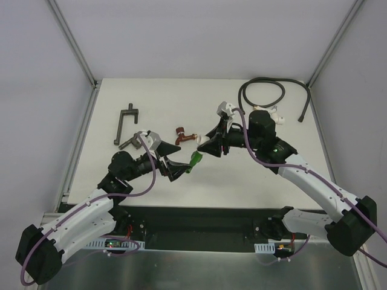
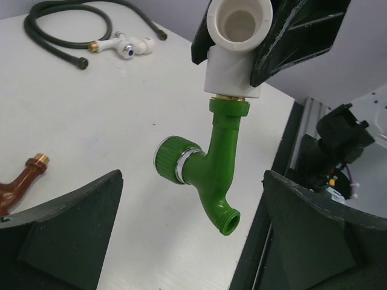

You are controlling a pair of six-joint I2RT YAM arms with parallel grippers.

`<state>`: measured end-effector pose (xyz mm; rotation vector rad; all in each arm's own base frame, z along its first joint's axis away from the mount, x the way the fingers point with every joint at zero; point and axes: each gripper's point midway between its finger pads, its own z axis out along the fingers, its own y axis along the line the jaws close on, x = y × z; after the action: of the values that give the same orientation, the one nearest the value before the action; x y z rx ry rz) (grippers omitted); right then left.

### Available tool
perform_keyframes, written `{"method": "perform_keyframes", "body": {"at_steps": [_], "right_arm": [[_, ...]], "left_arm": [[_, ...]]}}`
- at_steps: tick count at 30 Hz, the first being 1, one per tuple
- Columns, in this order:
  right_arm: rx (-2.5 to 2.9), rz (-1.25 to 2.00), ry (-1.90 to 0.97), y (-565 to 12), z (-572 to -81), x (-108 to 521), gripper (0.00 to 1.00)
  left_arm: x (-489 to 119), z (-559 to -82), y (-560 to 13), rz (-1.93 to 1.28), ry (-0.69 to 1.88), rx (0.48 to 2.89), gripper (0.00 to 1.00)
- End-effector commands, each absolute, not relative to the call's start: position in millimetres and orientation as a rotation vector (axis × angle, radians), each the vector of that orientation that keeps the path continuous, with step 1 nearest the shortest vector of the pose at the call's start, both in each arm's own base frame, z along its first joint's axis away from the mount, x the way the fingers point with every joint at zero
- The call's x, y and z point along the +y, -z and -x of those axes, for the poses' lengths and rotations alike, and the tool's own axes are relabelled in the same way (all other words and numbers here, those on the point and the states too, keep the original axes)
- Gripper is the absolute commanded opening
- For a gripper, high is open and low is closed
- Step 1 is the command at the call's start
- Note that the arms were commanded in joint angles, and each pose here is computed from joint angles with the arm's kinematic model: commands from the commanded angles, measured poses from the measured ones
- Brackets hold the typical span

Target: Install the water faucets

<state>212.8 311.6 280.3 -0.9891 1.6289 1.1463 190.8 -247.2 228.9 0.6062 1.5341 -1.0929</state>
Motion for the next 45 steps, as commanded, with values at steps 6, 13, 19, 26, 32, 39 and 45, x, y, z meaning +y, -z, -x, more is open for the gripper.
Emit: {"method": "perform_keyframes", "body": {"at_steps": [6, 13, 19, 26, 32, 39, 45], "right_arm": [[1.184, 1.291, -1.238, -322.5, -156.9, 305.6, 0.02], [1.053, 1.391, -1.29, -327.8, -129.9, 298.6, 0.02], [0.994, 1.424, -1.296, -332.2, -116.9, 300.6, 0.02], [0.994, 1.442, -1.314, -328.9, -114.9, 306.8, 0.02], [1.008, 1.443, -1.318, -326.7, -117.4, 311.4, 0.02], [1.003, 1.454, -1.326, -325.4, -115.6, 315.4, 0.02], [1.02, 1.437, -1.305, -325.2, -119.2, 315.5, 0.02]], "left_arm": [[-264.3, -136.4, -254.9, -0.92, 1.356, 1.283, 0.99], [-270.2, -134.4, -249.2, -0.986, 1.388, 1.286, 0.99], [-280.0, -134.1, -246.8, -1.043, 1.468, 1.297, 0.99], [-289.2, -122.4, -262.0, -1.101, 1.625, 1.205, 0.98], [-301.3, -116.6, -257.4, -1.134, 1.676, 1.217, 0.88], [-308.8, -112.0, -257.0, -1.163, 1.709, 1.208, 0.75], [-307.6, -110.2, -256.1, -1.158, 1.717, 1.214, 0.4]]}}
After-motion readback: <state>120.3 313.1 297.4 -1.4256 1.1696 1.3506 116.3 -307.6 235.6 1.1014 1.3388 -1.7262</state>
